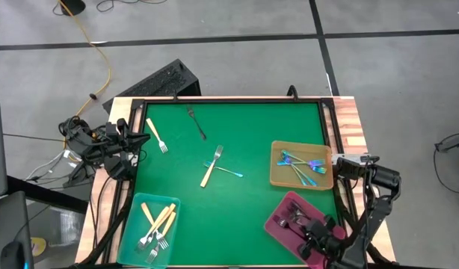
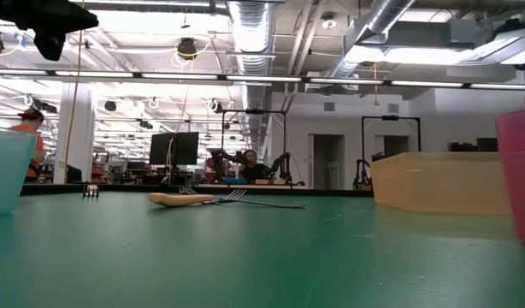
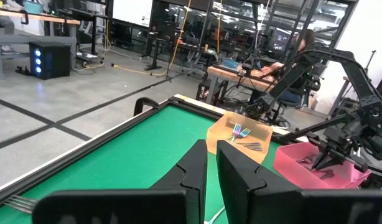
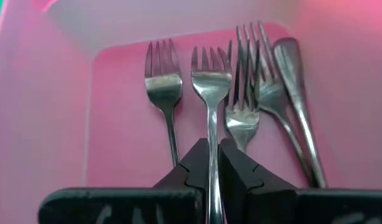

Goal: Sort silverware by color (type)
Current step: Put the black fork into the pink bin, then put the yellow fork into the blue bin

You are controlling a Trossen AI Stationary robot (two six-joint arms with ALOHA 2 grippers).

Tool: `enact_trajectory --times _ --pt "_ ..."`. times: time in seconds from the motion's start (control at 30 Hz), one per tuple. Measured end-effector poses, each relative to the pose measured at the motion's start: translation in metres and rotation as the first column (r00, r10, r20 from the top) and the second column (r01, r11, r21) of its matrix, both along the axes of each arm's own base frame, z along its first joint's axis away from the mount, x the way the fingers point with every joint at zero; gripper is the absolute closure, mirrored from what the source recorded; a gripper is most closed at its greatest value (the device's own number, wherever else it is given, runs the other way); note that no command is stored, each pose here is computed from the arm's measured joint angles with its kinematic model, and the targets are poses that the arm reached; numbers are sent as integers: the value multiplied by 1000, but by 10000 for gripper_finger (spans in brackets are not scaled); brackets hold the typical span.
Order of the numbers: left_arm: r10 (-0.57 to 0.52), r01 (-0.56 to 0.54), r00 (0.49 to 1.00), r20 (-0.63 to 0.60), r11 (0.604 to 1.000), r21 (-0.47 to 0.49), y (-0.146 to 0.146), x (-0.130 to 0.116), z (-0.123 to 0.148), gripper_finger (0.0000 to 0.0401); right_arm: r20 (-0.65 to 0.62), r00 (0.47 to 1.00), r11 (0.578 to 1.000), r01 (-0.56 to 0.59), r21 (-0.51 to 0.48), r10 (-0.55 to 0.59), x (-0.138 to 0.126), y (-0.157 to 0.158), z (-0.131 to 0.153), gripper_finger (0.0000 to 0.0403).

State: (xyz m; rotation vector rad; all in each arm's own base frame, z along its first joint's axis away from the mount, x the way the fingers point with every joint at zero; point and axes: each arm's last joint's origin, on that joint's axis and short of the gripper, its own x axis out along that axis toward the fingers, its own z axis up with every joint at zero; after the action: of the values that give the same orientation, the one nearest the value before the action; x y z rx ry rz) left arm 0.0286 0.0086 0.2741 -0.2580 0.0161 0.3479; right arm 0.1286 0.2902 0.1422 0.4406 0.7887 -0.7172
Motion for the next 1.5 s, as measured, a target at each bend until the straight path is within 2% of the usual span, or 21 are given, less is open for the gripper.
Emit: enact_trajectory --times 0.1,0.23,0.7,1.1,1.23,1.3,1.5 --pt "0 0 1000 0 1000 0 0 0 0 379 2 1000 1000 -5 24 5 0 0 -6 349" --pt "0 0 1000 0 1000 0 0 0 0 379 -63 998 998 23 55 -19 0 -2 -10 343" --pt "0 0 1000 0 1000 0 0 0 0 379 -100 995 999 -6 40 10 0 -1 -7 341" --pt "0 0 1000 0 1000 0 0 0 0 379 -196 980 978 -16 -210 -26 9 -3 62 340" --pt "0 0 1000 0 1000 0 0 0 0 379 -130 990 976 -71 -205 45 21 -7 79 340" --pt "1 -1 1000 0 1000 0 0 0 0 379 -75 996 976 -54 -211 39 31 -14 89 340" --pt "5 -5 1000 0 1000 0 0 0 0 379 -83 990 933 -138 -334 116 61 -39 110 340"
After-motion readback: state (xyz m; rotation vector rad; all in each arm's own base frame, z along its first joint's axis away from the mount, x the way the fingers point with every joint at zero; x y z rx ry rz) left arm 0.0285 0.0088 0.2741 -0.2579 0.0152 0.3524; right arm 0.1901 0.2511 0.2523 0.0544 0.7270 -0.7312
